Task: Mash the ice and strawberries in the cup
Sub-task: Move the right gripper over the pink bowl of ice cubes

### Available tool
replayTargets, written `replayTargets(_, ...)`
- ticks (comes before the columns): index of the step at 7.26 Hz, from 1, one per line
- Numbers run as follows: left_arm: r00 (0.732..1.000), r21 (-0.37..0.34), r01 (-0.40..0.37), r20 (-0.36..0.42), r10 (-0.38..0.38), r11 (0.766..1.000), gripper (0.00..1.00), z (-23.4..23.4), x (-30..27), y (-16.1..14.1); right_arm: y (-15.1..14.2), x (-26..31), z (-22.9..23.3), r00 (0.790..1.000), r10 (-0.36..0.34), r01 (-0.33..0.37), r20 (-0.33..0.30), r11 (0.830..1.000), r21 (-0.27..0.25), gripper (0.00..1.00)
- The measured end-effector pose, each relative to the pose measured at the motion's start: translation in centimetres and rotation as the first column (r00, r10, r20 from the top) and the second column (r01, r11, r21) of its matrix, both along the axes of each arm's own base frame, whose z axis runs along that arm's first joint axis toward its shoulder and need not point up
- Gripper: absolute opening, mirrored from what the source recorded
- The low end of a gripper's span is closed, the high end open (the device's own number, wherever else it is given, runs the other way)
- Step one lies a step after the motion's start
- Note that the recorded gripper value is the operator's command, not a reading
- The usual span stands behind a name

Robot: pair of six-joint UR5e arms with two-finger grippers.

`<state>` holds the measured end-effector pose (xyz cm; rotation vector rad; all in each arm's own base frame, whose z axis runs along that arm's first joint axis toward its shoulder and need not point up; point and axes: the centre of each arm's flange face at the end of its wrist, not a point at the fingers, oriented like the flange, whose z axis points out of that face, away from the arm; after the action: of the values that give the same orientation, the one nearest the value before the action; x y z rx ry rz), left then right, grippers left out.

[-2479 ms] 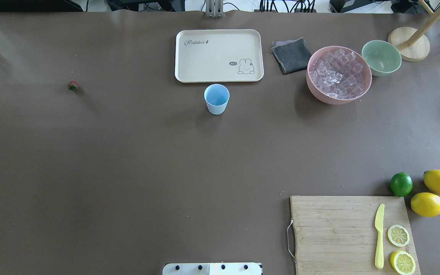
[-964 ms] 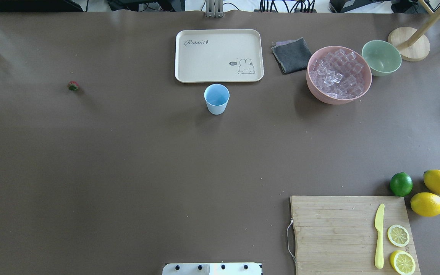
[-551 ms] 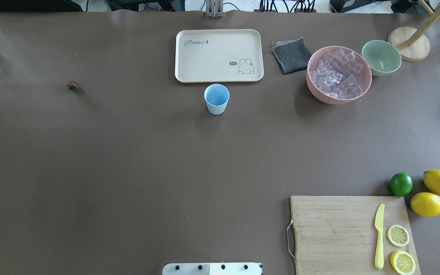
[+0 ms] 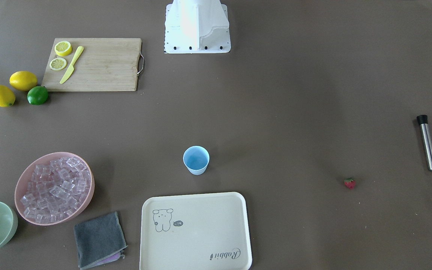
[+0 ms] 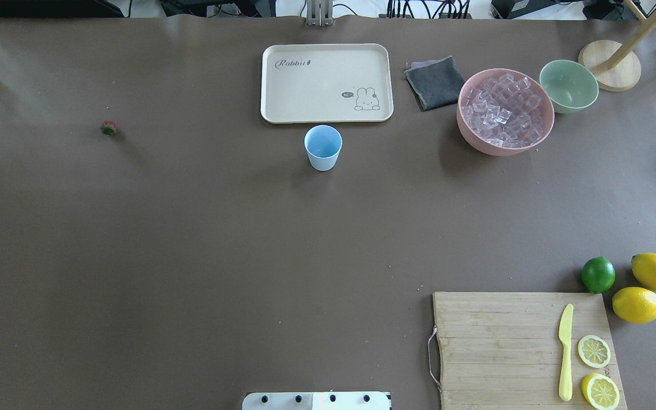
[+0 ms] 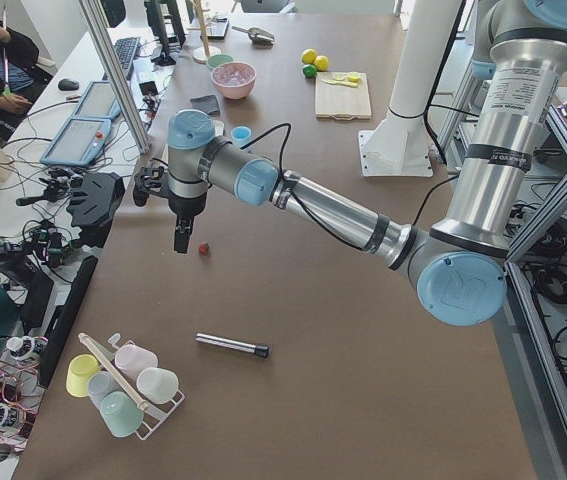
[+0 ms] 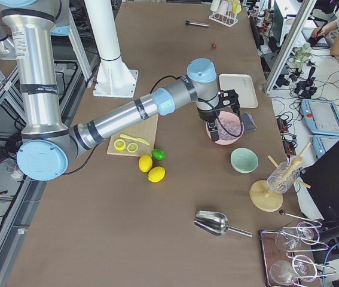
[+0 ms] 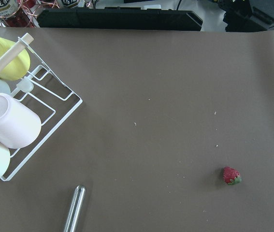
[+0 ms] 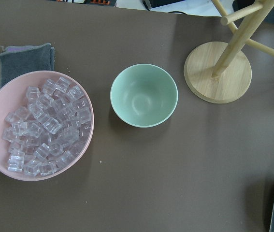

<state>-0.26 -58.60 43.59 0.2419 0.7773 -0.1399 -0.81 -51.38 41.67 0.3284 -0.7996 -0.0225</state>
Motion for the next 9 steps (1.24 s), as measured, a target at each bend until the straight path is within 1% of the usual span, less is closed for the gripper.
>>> replayTargets(2, 1.000, -0.003, -0.002, -0.001, 0.002, 1.000, 0.98, 0.1, 0.1, -0.3, -2.9, -2.2, -1.6, 1.000, -0.031, 0.031, 0.004, 0.999, 0.024, 1.00)
replayTargets(4, 1.000, -0.002, -0.003, -0.001, 0.003, 1.000, 0.98, 0.1, 0.2, -0.3, -5.5, -5.8, -4.0, 0.998, -0.068, 0.068, 0.007, 0.997, 0.045, 1.00)
replayTargets(5, 1.000, -0.003, -0.003, 0.000, 0.003, 1.000, 0.98, 0.2, 0.2, -0.3, -6.3, -9.0, -5.8, 0.998, -0.063, 0.063, 0.008, 0.997, 0.041, 1.00)
replayTargets(6, 1.000, -0.005, -0.003, 0.001, 0.003, 1.000, 0.98, 0.3, 0.2, -0.3, -6.7, -12.9, -7.3, 0.999, -0.041, 0.041, 0.001, 0.998, 0.039, 1.00)
replayTargets(7, 1.000, -0.007, -0.002, 0.003, 0.002, 1.000, 0.98, 0.4, 0.2, -0.4, -6.9, -16.1, -7.6, 1.000, -0.023, 0.023, -0.002, 0.999, 0.046, 1.00)
replayTargets(9, 1.000, -0.006, -0.002, 0.006, 0.002, 1.000, 0.98, 0.6, 0.2, -0.5, -8.1, -20.7, -5.5, 1.000, 0.002, -0.001, -0.012, 0.999, 0.053, 1.00)
